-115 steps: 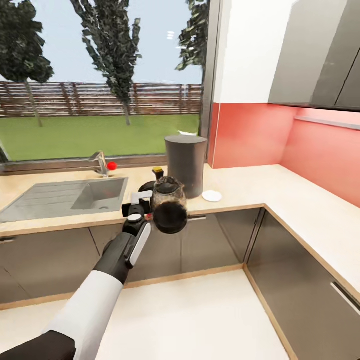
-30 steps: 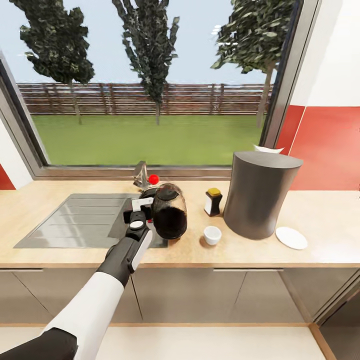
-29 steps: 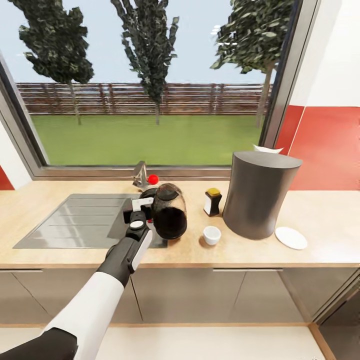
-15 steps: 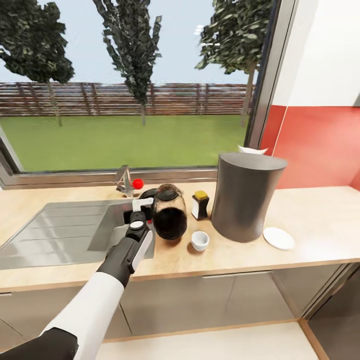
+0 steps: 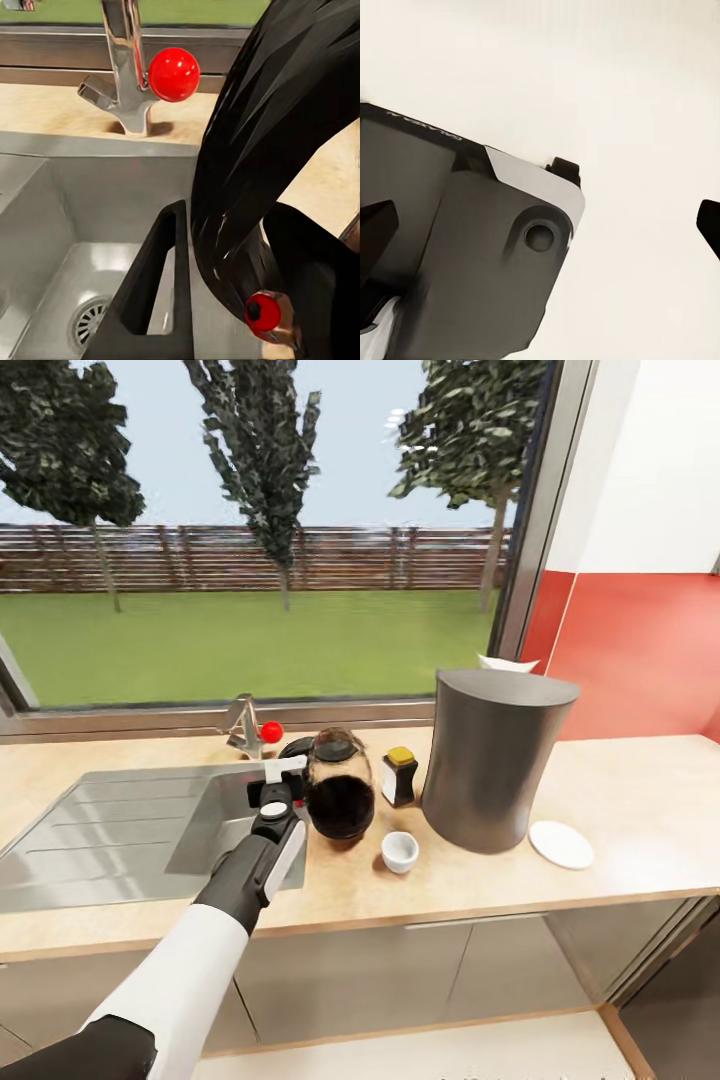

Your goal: Set up a coffee station on the kitchen countertop: keep the coffee maker on the countertop, move the bottle of coffee from the kitchen shelf to the counter next to the coffee maker, place a paper coffee filter on top of the coffee maker, put the saucer next to the coffee maker with the coffee cup on the saucer, and place the electric kettle next to the coffee maker.

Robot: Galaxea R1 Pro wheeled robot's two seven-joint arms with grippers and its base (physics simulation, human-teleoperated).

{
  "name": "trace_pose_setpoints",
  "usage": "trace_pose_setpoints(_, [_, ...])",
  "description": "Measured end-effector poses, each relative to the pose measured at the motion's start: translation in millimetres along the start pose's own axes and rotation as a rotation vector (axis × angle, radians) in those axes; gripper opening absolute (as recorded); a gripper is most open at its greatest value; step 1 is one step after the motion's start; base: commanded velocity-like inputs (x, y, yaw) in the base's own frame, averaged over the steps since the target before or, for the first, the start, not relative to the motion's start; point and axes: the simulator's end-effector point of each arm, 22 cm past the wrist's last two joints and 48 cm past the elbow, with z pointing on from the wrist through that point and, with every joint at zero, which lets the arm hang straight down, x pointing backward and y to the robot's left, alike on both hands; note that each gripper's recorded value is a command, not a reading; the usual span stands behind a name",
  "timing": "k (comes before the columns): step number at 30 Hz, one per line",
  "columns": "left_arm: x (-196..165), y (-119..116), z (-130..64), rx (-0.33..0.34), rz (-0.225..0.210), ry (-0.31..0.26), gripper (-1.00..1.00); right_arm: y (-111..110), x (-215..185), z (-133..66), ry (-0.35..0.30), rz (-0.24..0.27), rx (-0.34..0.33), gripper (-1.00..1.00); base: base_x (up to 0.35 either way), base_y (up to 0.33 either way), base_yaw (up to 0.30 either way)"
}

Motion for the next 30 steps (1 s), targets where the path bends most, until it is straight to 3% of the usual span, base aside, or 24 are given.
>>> trace_pose_setpoints(6, [0,1,0.2,-0.001,0.0,0.0,-1.0,0,0,0.0,0.001,0.0,0.0,1.0,0.0,0.0,-0.139])
trace_pose_setpoints(24, [10,2,2.1,-0.005,0.01,0.018,-1.0,1,0,0.2,0.001,-0.001,-0.002,1.0,0.057,0.0,-0.003])
trace_pose_setpoints(30, [14,3,3.2,-0.008,0.005,0.018,-1.0,1,0,0.0,0.001,-0.001,-0.001,1.0,0.198,0.0,0.0])
